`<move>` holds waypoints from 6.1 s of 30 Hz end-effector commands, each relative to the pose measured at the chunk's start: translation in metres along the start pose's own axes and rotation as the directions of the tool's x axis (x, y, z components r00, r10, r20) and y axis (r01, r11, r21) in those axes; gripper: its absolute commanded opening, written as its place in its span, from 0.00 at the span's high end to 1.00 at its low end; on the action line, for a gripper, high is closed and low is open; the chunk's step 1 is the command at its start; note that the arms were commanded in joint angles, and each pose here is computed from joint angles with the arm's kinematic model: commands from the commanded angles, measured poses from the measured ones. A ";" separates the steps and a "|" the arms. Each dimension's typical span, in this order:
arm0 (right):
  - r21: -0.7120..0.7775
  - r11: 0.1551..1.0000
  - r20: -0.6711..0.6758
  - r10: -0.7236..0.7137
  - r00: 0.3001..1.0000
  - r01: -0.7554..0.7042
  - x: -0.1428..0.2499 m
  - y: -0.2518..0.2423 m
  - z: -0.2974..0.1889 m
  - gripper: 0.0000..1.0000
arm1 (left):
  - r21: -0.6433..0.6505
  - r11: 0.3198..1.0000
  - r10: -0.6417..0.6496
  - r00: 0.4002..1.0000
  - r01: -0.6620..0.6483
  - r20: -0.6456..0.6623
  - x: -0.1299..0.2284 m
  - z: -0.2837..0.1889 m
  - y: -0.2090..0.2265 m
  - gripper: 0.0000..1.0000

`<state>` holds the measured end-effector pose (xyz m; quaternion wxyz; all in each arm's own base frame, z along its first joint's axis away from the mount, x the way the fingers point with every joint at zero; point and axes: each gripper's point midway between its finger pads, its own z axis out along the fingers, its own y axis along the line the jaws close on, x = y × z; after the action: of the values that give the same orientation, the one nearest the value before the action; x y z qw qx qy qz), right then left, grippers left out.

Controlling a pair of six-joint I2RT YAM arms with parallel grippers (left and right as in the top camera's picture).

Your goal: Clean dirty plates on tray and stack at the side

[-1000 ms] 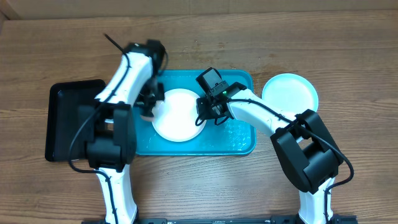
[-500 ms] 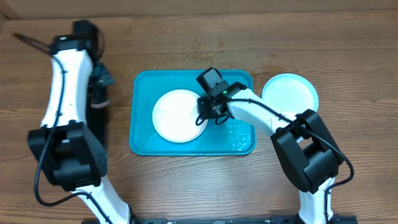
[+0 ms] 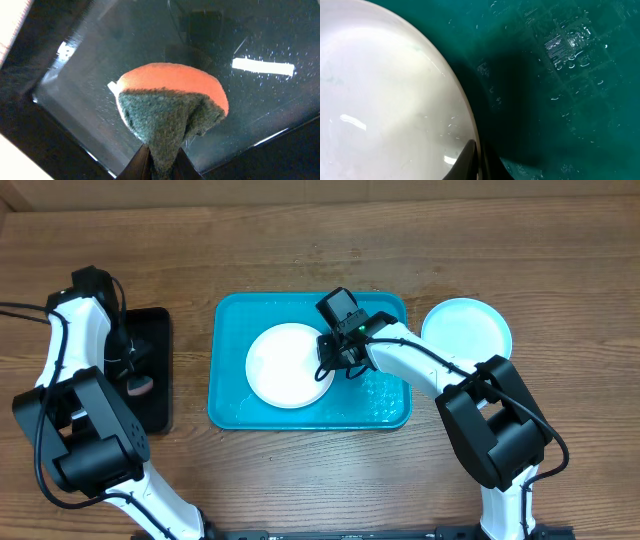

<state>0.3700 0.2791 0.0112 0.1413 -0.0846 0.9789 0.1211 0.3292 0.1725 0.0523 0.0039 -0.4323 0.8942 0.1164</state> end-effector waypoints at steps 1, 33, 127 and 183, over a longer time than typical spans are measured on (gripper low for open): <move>0.061 0.998 -0.003 0.007 1.000 -0.007 0.002 -0.016 0.009 0.96 | 0.024 0.999 -0.029 1.000 0.029 -0.003 0.001 -0.002 -0.002 0.80; 0.875 0.425 0.089 -0.610 0.787 0.230 -0.093 0.001 -0.231 0.96 | 0.336 0.941 -0.021 0.997 0.045 -0.073 -0.007 -0.099 -0.049 0.00; -0.391 0.843 -0.119 0.350 0.929 -0.368 -0.025 -0.203 -0.218 0.00 | 0.336 0.941 -0.021 0.997 0.045 -0.073 -0.007 -0.099 -0.049 0.00; -0.100 0.984 0.482 -0.082 0.872 0.148 0.159 -0.070 -0.434 0.00 | 0.336 0.941 -0.021 0.997 0.044 -0.073 -0.007 -0.099 -0.049 0.00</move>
<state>0.1133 0.0844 0.3632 0.3740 -0.1382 0.8925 0.2108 0.3755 0.1308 0.1299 0.0347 -0.4422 0.8950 -0.0468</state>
